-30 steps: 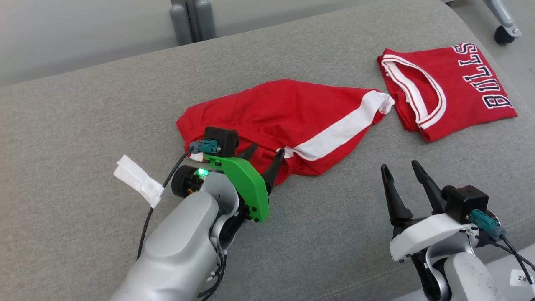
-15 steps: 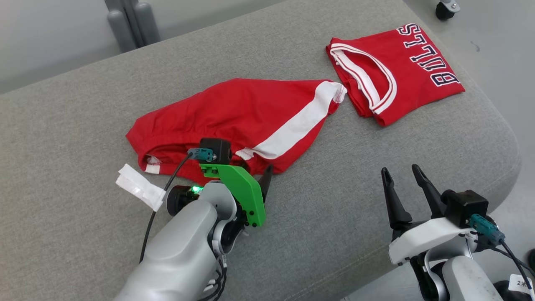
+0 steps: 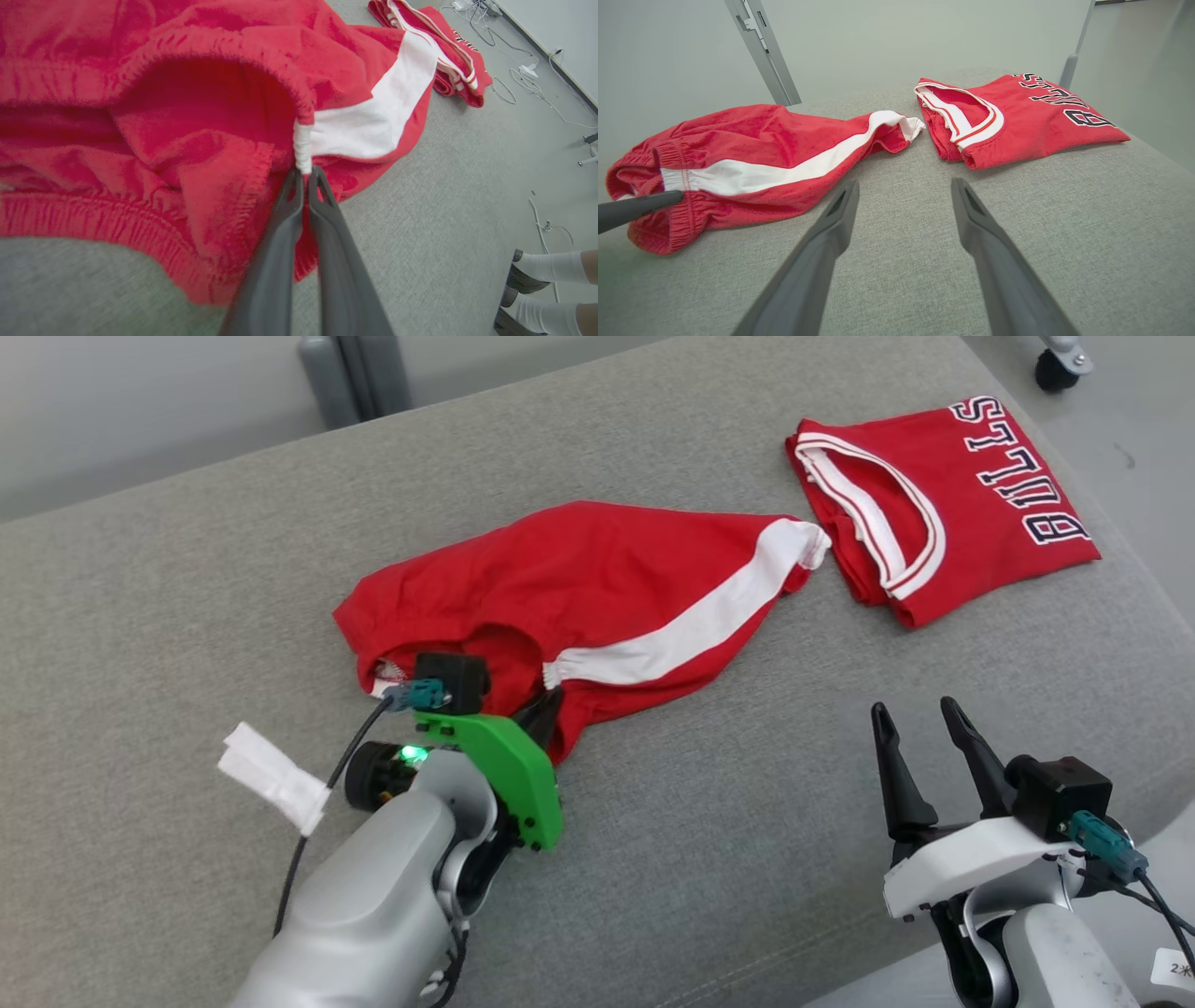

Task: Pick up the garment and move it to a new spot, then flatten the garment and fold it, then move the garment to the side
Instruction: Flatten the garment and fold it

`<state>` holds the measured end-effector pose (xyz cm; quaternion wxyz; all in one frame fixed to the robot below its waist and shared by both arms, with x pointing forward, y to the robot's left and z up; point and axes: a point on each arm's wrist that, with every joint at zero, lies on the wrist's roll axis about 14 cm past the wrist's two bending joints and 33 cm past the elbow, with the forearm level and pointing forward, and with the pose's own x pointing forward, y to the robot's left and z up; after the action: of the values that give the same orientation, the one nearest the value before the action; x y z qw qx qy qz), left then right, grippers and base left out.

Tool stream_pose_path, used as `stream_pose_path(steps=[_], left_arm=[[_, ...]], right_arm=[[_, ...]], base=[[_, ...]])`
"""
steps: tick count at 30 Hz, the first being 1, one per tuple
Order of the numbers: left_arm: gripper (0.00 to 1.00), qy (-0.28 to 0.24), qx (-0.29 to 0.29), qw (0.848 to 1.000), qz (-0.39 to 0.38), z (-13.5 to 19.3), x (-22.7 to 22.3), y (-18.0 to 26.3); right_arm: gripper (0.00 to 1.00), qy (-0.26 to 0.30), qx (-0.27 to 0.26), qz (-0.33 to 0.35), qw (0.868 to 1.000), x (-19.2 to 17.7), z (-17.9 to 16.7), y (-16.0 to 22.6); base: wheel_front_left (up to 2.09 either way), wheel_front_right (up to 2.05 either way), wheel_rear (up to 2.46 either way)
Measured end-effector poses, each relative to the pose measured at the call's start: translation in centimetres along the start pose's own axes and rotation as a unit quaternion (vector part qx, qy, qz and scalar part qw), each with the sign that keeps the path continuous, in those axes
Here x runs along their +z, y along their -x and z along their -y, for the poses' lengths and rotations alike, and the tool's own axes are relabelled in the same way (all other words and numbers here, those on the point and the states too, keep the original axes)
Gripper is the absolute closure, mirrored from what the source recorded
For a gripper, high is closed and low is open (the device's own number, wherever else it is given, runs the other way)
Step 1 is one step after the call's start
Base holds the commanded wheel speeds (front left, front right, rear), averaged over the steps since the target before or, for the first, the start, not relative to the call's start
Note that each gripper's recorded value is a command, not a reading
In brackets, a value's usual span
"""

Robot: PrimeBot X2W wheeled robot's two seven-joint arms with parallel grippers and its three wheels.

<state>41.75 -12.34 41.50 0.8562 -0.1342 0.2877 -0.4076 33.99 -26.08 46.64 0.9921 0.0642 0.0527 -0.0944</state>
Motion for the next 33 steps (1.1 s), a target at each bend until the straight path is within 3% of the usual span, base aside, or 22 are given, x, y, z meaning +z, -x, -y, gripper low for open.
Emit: stream_pose_path(steps=[9, 16, 18, 25, 33], left_arm=[[1.0, -0.004, 0.104, 0.994, 0.037, -6.8, -1.5, 7.4], [1.0, 0.017, 0.17, 0.983, 0.065, -8.7, -2.0, 12.1], [0.0, 0.02, 0.175, 0.982, 0.068, -8.6, -2.2, 12.9], [0.0, 0.026, 0.193, 0.975, 0.111, -8.2, -2.0, 15.7], [0.0, -0.008, 0.254, 0.934, 0.253, -10.3, 3.0, 21.3]], right_arm=[[0.0, 0.0, 0.053, -0.006, 0.999, -0.2, -3.4, -1.8], [0.0, 0.003, 0.103, -0.006, 0.995, 0.0, -6.6, -3.1], [0.0, 0.004, 0.112, -0.006, 0.994, 0.1, -7.2, -3.3], [0.0, 0.009, 0.135, -0.002, 0.991, 0.6, -8.5, -3.3], [0.0, 0.018, 0.148, 0.017, 0.989, 2.3, -9.0, -2.8]], base=[[0.0, 0.0, 0.0], [0.0, 0.0, 0.0], [0.0, 0.0, 0.0], [0.0, 0.0, 0.0], [0.0, 0.0, 0.0]])
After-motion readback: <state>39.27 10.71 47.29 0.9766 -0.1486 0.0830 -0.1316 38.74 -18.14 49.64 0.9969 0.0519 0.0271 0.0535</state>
